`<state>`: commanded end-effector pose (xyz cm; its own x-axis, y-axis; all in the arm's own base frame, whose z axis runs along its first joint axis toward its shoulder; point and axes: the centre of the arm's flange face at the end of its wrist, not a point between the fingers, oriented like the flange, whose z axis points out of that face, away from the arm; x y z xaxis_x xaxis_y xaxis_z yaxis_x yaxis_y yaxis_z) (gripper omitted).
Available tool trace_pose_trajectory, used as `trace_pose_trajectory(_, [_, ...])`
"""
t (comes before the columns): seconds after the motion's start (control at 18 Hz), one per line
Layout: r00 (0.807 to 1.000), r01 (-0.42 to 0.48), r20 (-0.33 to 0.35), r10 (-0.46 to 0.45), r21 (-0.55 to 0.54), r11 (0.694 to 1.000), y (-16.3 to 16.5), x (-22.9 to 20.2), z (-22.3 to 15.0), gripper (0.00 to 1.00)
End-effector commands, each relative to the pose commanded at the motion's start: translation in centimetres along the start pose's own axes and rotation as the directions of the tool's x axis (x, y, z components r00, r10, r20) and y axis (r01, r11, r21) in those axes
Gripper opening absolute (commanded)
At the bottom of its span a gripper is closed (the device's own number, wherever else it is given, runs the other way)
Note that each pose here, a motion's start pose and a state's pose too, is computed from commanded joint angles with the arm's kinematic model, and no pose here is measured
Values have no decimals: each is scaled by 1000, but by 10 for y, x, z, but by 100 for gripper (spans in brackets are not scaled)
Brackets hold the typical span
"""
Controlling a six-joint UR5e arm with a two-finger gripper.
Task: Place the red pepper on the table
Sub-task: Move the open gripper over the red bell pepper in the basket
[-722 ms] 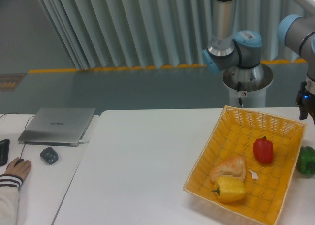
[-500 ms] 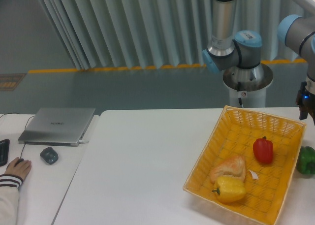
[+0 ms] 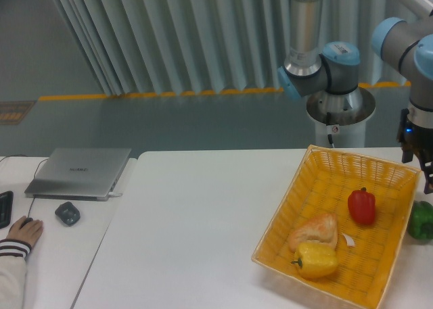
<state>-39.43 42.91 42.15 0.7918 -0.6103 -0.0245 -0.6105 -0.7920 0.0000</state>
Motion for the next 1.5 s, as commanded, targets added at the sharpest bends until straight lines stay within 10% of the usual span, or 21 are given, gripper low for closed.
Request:
trace_pose_trajectory(0.17, [979,204,-14,-204,0,979,-42,20,18,100])
trace_pose_trajectory(0.56, [933,359,-33,-358,15,933,-64,57,26,100])
trace_pose_trajectory(1.06, [768,640,-53,-638,37,768,-69,65,59,100])
trace_pose_trajectory(1.5, [734,679,-52,-677,32,733,-69,53,89,100])
